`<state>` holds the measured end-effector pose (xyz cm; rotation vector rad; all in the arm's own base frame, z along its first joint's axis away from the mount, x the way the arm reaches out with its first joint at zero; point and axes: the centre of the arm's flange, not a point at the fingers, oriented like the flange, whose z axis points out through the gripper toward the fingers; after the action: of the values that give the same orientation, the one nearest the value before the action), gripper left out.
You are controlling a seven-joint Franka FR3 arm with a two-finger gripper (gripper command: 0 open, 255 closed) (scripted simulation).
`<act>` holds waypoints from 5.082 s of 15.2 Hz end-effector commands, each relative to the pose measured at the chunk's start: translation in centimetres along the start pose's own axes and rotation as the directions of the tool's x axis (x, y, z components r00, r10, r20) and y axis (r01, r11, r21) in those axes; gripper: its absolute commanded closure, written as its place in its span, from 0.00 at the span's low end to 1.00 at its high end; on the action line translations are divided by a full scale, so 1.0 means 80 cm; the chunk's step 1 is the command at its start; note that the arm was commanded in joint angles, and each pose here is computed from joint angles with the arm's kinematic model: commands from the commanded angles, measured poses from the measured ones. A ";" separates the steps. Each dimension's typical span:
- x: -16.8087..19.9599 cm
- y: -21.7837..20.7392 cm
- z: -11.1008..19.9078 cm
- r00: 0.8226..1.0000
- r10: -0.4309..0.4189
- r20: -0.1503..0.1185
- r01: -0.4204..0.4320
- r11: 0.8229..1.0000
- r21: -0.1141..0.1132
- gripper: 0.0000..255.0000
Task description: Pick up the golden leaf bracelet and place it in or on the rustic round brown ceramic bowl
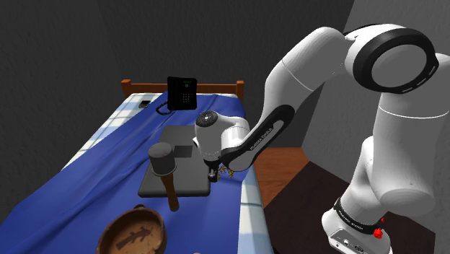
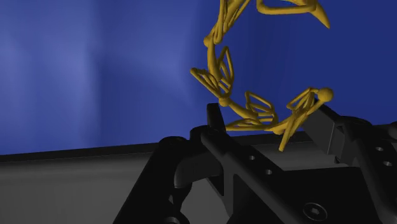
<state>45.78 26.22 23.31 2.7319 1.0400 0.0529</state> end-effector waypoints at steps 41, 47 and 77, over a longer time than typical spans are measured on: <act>0.110 -0.113 -0.225 1.000 0.000 0.000 0.000 1.000 0.000 1.00; 0.169 -0.190 -0.246 1.000 0.000 0.000 0.000 1.000 0.000 1.00; 0.283 -0.354 -0.193 1.000 0.000 0.000 0.000 1.000 0.000 1.00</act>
<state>42.56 64.71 31.34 2.7318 1.0400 0.0528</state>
